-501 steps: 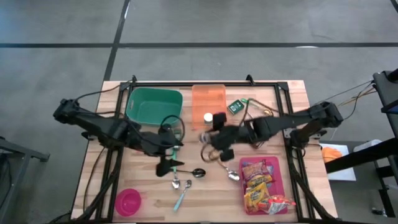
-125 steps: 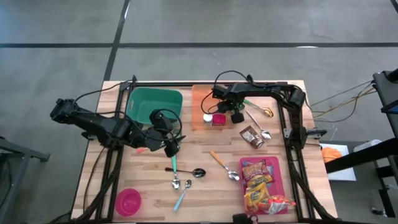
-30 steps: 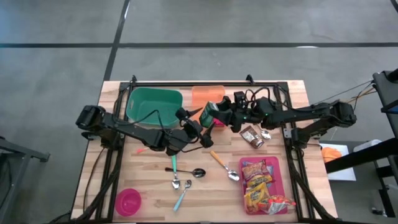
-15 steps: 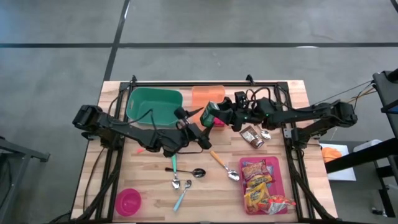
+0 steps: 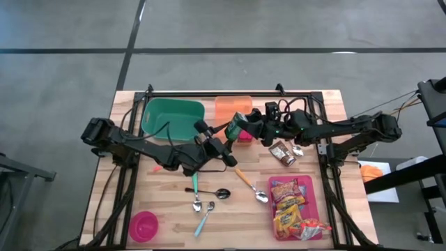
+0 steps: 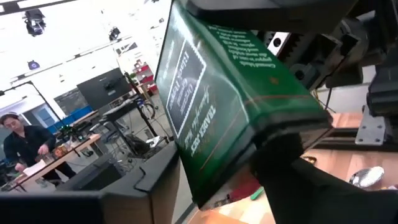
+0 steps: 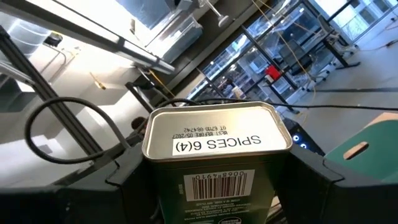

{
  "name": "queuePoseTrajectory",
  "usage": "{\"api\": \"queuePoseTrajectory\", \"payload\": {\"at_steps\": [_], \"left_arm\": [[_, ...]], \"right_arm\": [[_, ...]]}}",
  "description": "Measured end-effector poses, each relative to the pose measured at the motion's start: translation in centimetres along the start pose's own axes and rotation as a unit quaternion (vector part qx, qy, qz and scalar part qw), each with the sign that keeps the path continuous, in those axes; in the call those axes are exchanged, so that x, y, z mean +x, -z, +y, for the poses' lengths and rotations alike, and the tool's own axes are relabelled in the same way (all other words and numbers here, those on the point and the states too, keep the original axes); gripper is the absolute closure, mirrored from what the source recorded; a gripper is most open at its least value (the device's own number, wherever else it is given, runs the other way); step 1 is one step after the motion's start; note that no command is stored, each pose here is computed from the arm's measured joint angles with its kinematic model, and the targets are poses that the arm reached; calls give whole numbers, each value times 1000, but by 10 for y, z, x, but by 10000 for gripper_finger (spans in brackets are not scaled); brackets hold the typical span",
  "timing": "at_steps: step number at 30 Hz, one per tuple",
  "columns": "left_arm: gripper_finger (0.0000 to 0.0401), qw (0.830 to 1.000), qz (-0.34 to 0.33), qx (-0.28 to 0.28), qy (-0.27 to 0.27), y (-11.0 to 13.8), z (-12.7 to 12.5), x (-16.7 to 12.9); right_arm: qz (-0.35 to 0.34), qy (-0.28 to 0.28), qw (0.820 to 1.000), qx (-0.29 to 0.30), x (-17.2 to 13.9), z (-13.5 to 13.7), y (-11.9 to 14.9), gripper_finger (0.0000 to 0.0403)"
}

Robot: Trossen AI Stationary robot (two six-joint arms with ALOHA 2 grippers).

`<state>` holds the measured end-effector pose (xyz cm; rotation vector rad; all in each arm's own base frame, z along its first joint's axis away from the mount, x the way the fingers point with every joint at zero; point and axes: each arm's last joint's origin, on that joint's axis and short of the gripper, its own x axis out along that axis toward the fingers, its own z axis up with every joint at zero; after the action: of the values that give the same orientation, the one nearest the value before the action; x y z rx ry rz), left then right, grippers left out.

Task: Pick & Place Food Item
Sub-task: Put the black seasoning can into the orange bin

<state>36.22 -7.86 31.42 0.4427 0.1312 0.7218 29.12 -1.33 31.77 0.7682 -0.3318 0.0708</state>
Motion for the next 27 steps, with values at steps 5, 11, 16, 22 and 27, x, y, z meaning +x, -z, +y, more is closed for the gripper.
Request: {"api": "queuePoseTrajectory", "payload": {"at_steps": [5, 11, 16, 22, 27], "left_arm": [[235, 1000, -4, -13, -10, -2, 1, 0], [272, 1000, -5, -18, -11, -2, 2, 0], [256, 1000, -15, -24, 4, -3, 1, 0], [186, 998, -37, -27, 42, -4, -2, -1], [148, 997, -45, -37, 49, -6, -2, -1]], "right_arm": [[1, -4, 1000, 11, 0, 2, 1, 144], [2, -4, 1000, 14, 0, 2, 1, 152], [10, -11, 1000, 11, 0, 3, 1, 152], [20, -14, 1000, 11, 0, 2, 3, 152], [19, -11, 1000, 10, 0, 2, 4, 152]]}}
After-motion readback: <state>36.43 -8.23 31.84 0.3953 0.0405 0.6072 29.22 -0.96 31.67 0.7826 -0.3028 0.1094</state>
